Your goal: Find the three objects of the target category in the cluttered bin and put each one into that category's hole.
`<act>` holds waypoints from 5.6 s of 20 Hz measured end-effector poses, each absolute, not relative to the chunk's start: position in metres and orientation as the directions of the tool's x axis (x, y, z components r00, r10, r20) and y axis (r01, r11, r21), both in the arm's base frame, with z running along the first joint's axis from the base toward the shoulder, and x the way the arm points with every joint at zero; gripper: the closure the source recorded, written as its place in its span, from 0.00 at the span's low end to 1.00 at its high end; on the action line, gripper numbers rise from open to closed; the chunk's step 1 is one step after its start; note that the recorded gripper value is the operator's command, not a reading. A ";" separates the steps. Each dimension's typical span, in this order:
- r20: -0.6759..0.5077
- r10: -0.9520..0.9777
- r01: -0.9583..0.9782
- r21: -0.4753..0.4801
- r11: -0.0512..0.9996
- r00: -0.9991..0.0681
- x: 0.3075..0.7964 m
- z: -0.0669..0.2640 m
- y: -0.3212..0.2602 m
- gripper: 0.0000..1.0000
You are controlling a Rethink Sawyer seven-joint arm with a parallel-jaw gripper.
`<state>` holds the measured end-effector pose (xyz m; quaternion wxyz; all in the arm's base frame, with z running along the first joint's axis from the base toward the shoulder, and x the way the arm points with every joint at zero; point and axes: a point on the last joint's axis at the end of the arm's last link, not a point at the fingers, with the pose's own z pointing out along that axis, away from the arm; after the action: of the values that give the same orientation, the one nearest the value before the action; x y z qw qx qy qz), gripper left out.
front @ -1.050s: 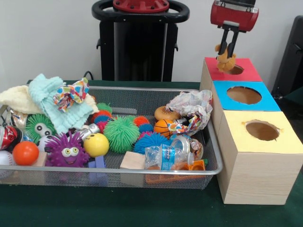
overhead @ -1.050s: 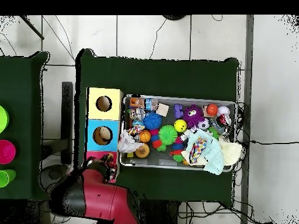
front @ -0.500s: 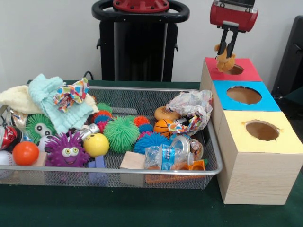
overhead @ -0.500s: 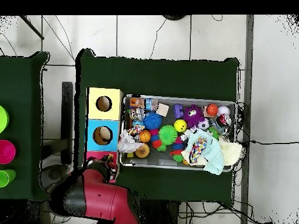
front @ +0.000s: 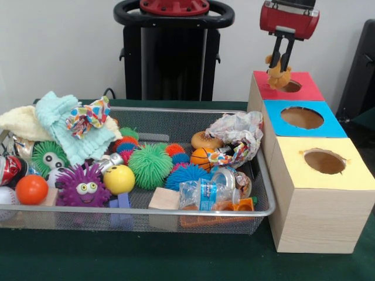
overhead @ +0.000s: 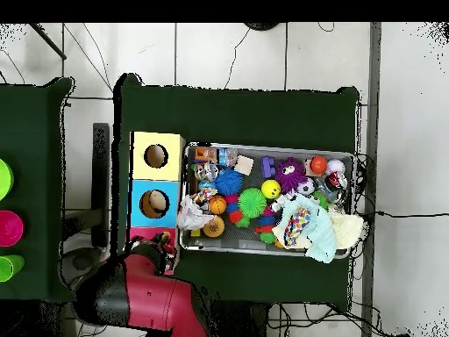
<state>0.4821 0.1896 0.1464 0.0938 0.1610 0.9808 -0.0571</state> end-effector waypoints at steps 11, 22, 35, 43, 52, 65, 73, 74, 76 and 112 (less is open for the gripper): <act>-0.169 0.330 0.343 -0.058 0.937 -0.929 0.483 0.139 0.187 1.00; -0.124 0.341 0.348 -0.035 0.937 -0.932 0.475 0.131 0.191 1.00; -0.122 0.299 0.304 -0.023 0.953 -0.947 0.463 0.132 0.226 1.00; -0.121 0.304 0.308 -0.021 0.951 -0.945 0.464 0.132 0.226 1.00; -0.139 0.384 0.391 -0.027 0.920 -0.913 0.478 0.122 0.171 1.00; -0.154 0.365 0.375 -0.044 0.926 -0.918 0.471 0.117 0.160 1.00; -0.155 0.365 0.375 -0.044 0.926 -0.918 0.471 0.117 0.160 1.00; -0.155 0.364 0.374 -0.044 0.926 -0.919 0.470 0.117 0.161 1.00; -0.155 0.361 0.372 -0.044 0.927 -0.920 0.470 0.117 0.162 1.00; -0.145 0.257 0.268 -0.061 0.962 -0.956 0.444 0.111 0.210 1.00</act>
<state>0.4445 0.2105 0.1111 0.0682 0.1326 0.9880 -0.0402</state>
